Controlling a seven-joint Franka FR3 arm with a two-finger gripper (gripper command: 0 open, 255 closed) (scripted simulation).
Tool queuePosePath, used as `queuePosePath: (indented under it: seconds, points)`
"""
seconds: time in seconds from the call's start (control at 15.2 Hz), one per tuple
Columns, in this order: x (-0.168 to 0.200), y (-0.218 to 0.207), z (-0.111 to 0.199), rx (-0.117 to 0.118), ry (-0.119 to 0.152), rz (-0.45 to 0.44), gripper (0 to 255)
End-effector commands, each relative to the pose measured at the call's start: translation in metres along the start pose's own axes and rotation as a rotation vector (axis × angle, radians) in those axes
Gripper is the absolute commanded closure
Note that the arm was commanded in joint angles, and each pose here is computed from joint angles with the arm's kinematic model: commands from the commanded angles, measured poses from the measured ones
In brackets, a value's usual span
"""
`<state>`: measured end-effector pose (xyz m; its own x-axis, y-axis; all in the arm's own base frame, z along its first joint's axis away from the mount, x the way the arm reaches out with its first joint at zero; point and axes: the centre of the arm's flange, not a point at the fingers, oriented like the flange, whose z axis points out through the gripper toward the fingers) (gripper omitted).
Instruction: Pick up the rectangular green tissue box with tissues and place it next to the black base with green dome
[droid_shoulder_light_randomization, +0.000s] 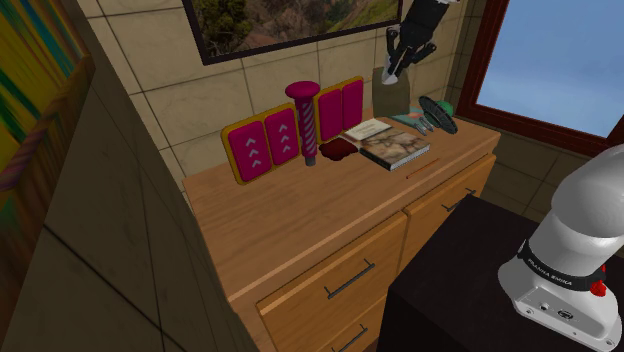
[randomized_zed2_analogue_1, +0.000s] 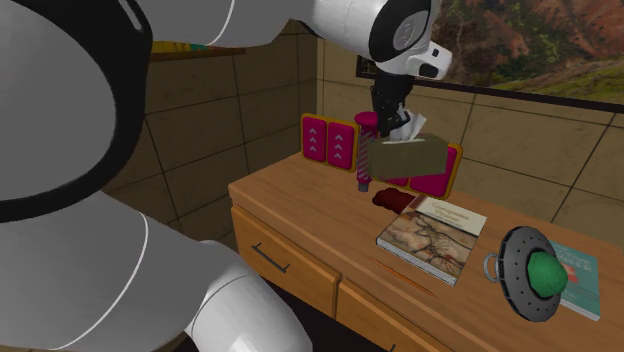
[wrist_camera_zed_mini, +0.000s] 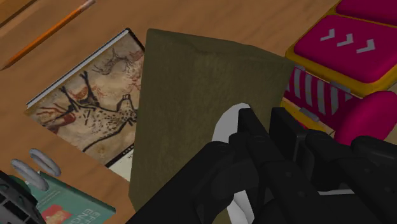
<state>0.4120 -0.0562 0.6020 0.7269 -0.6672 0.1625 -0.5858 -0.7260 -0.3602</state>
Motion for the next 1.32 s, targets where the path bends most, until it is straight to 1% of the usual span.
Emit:
queuePosePath:
  seconds: [0.0, 1.25]
  points:
    - [0.016, 0.02, -0.008, 0.0, 0.0, -0.002, 255]
    - [0.156, 0.221, -0.062, 0.0, 0.0, -0.002, 255]
